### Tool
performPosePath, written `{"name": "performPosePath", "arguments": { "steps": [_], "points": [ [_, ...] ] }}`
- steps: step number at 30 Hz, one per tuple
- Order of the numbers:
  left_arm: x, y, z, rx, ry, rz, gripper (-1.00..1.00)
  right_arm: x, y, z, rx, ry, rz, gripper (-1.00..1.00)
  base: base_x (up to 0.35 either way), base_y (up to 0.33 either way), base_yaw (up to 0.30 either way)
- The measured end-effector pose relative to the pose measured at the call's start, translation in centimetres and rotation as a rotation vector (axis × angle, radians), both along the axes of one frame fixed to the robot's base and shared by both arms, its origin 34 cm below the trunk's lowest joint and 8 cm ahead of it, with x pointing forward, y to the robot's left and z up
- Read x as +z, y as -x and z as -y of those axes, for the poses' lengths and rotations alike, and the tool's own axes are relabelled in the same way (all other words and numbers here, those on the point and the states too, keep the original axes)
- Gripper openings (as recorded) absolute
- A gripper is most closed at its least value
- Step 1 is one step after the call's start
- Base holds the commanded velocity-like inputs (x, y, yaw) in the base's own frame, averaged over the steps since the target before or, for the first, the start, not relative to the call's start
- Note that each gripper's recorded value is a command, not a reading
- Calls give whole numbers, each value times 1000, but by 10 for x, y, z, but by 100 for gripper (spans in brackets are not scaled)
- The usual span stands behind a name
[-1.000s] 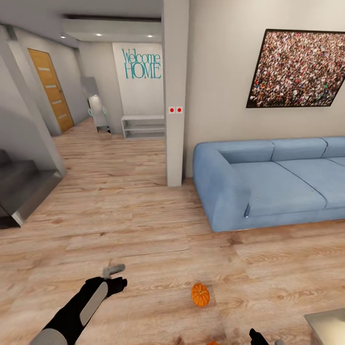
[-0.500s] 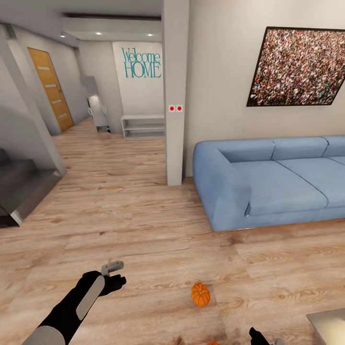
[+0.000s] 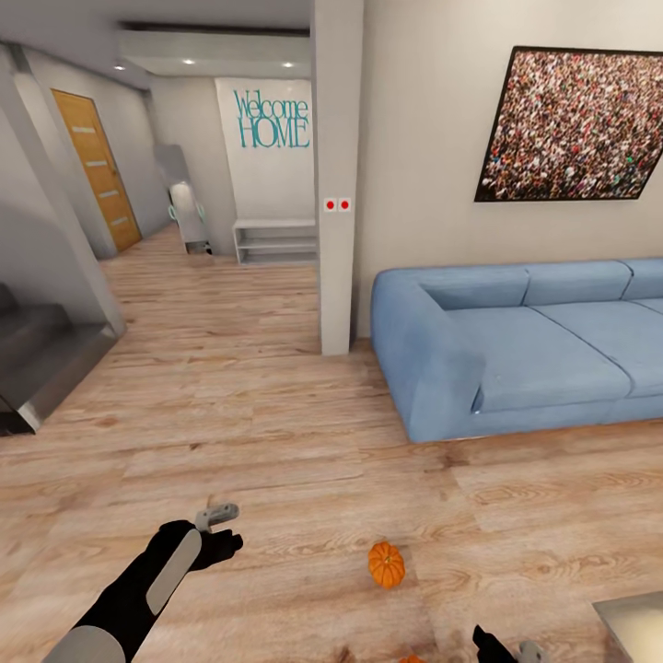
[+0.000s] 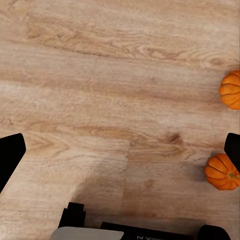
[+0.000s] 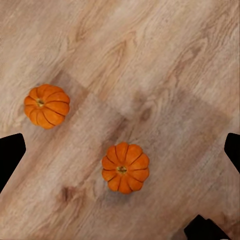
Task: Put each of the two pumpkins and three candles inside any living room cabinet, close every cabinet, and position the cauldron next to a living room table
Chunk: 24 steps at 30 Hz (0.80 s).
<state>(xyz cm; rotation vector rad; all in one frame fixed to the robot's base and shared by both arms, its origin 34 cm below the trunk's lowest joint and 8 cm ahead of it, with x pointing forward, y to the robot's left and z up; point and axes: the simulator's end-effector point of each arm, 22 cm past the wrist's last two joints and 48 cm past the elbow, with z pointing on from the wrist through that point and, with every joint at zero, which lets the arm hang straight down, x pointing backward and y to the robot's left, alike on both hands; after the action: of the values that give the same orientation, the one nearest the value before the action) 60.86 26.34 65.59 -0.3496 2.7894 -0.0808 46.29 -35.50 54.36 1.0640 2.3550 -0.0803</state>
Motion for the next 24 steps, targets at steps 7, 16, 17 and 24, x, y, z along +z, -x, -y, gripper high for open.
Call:
{"name": "performPosePath", "arguments": {
  "steps": [7,16,17,24],
  "points": [
    [-10,-1,0,-1,0,-1,100,-7,-7,0,52,32,16,100,0,0,0],
    [-25,2,1,-6,1,-14,100,-19,-9,0,67,41,21,100,0,0,0],
    [-26,2,1,-6,2,-14,100,-21,-9,0,67,41,21,100,0,0,0],
    [-37,2,1,-6,2,-14,100,-31,-11,-2,89,47,24,100,0,0,0]
  ]
}}
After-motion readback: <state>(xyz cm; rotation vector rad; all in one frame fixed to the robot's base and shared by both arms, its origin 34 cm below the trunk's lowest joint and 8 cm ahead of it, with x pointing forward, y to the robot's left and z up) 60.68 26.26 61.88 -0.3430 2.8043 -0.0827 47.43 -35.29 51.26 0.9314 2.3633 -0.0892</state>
